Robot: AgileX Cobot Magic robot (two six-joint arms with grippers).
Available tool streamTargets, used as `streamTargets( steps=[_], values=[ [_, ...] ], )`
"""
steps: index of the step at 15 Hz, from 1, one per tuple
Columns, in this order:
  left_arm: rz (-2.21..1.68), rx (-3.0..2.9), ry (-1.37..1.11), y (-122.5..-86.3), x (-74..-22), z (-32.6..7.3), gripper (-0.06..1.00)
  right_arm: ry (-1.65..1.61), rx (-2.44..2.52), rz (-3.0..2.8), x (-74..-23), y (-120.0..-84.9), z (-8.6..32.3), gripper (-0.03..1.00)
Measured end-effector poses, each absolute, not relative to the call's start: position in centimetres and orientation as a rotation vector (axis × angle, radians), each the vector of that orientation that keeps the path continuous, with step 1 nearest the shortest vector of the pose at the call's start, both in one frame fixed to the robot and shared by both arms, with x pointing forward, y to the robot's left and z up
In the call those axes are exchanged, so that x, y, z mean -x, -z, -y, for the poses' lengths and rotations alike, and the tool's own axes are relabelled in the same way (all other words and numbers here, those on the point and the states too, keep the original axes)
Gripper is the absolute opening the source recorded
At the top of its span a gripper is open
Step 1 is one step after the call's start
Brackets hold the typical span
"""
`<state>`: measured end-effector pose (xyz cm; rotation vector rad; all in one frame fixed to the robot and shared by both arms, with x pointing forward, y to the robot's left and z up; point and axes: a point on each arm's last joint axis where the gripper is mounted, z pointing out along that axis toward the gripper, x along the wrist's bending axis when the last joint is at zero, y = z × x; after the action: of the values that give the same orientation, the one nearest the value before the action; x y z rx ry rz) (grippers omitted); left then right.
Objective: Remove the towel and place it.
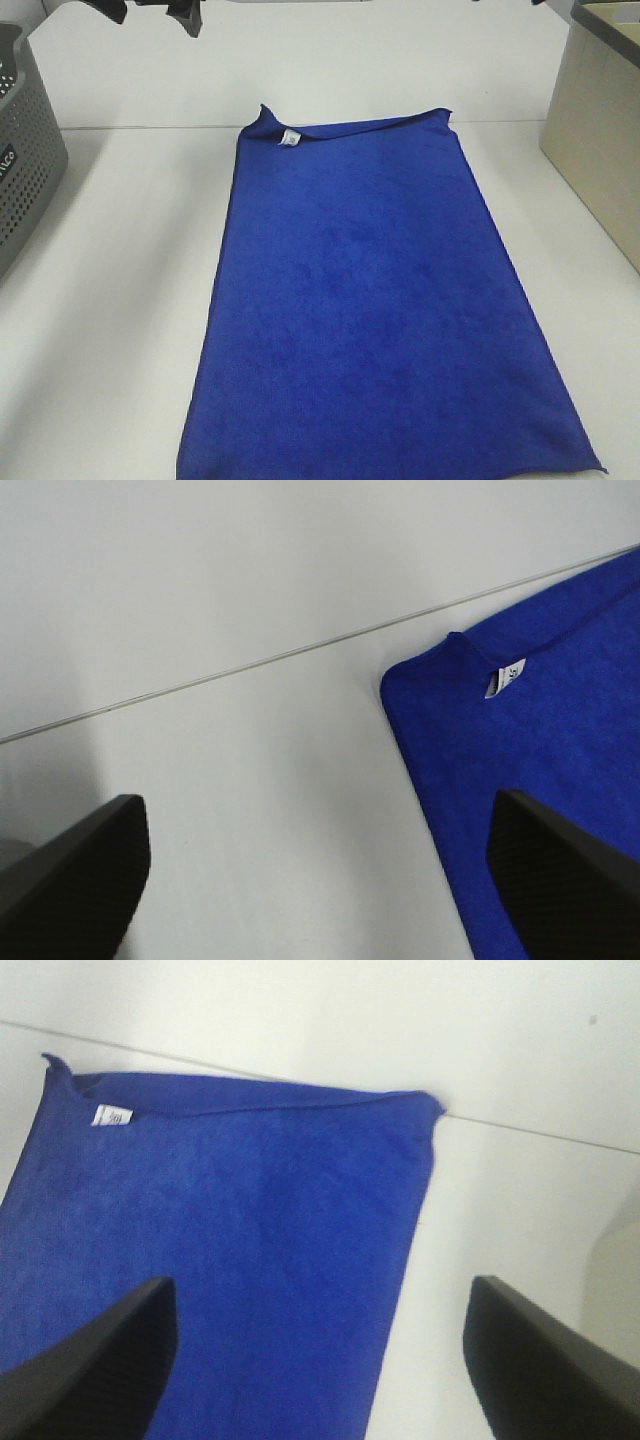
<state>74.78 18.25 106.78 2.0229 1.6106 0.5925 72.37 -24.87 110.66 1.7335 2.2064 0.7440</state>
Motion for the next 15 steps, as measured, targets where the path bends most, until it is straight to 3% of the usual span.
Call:
streamTargets(
  steps=[4, 7, 10, 15],
  values=[
    [-1.851, -1.905, -0.530, -108.5, -74.3, -26.5, 0.87, -0.757, -1.689, -2.017, -68.8, -117.7, 26.2, 0.77],
    [-1.939, -1.816, -0.564, -109.4, -73.9, -31.2, 0.87, -0.786, -1.669, -1.969, -66.2, -120.6, 26.4, 0.77],
    [-1.893, -1.791, -0.630, -112.9, -72.2, -31.5, 0.87, -0.696, -1.713, -2.009, -62.7, -120.6, 26.9, 0.77],
    [-1.931, -1.839, -0.609, -116.4, -64.9, -31.5, 0.87, -0.590, -1.815, -2.067, -51.8, -119.5, 27.6, 0.77]
  ],
)
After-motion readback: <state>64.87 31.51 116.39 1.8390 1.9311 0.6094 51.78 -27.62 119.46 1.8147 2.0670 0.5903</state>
